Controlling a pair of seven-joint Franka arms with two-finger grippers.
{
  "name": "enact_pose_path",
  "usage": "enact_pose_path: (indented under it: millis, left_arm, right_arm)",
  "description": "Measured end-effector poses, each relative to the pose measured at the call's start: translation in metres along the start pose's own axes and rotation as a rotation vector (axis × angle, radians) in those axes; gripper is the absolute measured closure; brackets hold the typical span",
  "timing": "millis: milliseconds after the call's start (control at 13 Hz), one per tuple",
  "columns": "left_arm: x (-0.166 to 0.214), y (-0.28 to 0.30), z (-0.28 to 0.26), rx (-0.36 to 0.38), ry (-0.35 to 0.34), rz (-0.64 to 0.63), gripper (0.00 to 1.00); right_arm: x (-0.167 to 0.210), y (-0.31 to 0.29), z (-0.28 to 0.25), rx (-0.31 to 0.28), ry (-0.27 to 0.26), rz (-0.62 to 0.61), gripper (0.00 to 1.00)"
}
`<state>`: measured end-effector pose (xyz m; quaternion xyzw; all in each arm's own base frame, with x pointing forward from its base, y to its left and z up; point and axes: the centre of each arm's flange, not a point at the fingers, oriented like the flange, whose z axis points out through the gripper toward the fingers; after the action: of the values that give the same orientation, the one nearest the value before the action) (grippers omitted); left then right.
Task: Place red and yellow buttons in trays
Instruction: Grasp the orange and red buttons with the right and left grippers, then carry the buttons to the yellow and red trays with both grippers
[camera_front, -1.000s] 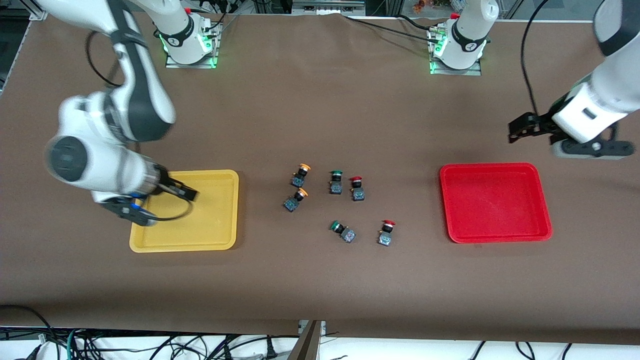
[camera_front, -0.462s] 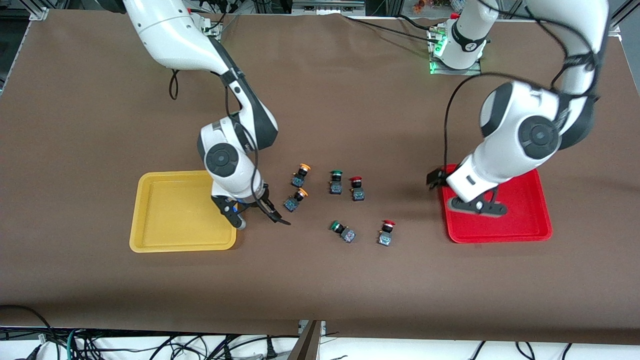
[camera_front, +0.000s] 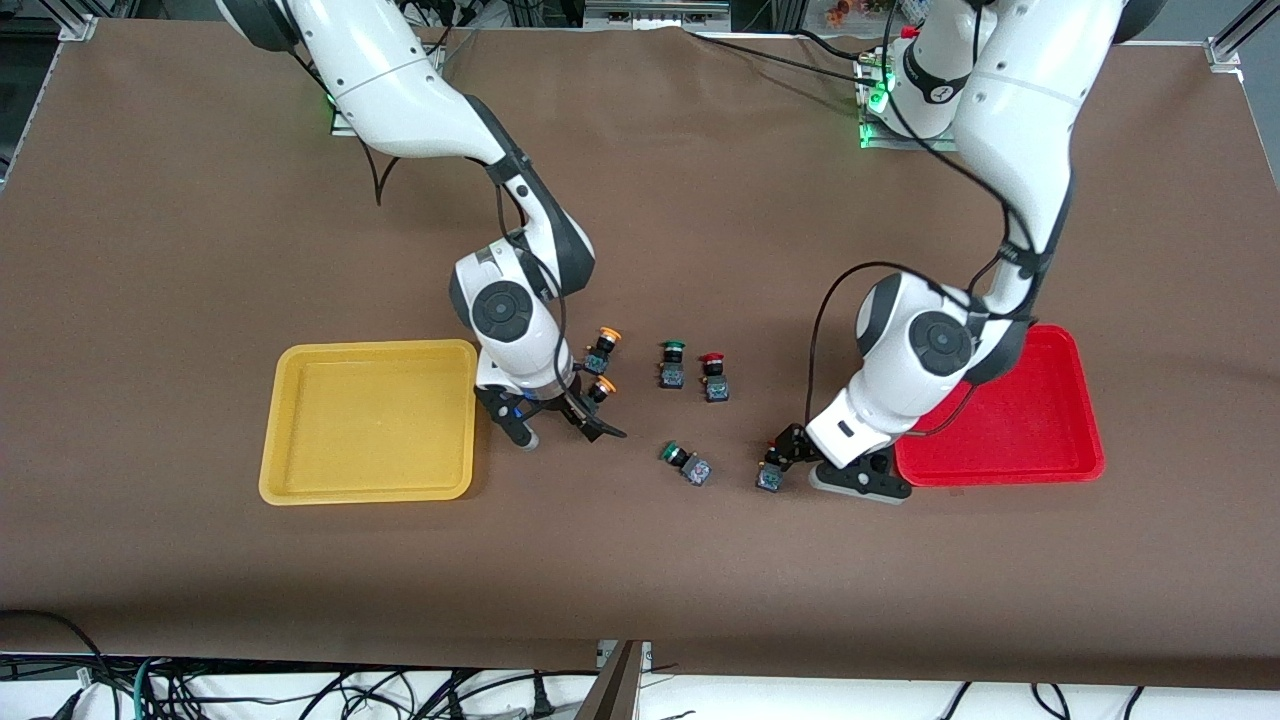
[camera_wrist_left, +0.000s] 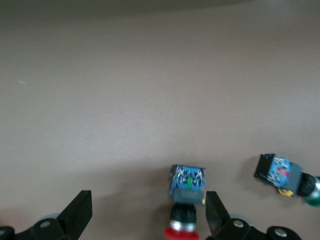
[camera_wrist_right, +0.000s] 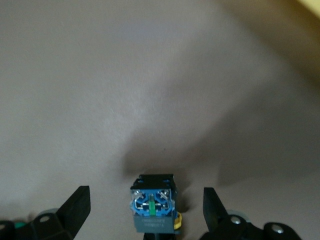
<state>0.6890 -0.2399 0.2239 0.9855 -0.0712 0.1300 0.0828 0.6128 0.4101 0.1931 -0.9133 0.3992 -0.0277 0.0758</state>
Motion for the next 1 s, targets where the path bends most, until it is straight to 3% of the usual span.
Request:
enact_pose_path:
  millis: [77,154,462,538,615,692,769,1000]
  left_arm:
    - [-0.006,0.004,0.019,-0.006,0.012,0.005,0.0]
    - [-0.012,0.011,0.037,-0.014,0.031,0.013,0.0]
    - [-0.03,0.037,0.071,-0.027,0.042,0.044,0.0]
    - [-0.03,0.037,0.071,-0.027,0.043,0.045,0.0]
    - [-0.028,0.036,0.07,-0.026,0.045,0.044,0.07]
    - [-0.028,0.035,0.069,-0.027,0.047,0.043,0.07]
    - [-0.027,0.036,0.069,-0.027,0.048,0.043,0.14]
    - [-0.021,0.033,0.061,-0.026,0.061,0.039,0.52]
  right_arm:
    - [-0.007,0.0,0.006,-0.004,-0.002,-0.01,0.0]
    - [-0.014,-0.001,0.009,-0.006,-0.003,-0.022,0.07]
    - [-0.017,-0.002,0.009,-0.006,0.0,-0.143,0.57]
    - [-0.01,-0.003,0.005,-0.011,0.005,-0.164,0.59]
    - [0.003,-0.003,-0.001,-0.033,0.005,-0.192,0.59]
    - [0.027,-0.001,-0.016,-0.071,-0.005,-0.239,0.59]
    - [0.059,0.005,-0.037,-0.114,-0.027,-0.301,0.59]
    - [0.181,0.057,-0.111,-0.219,-0.151,-0.506,0.59]
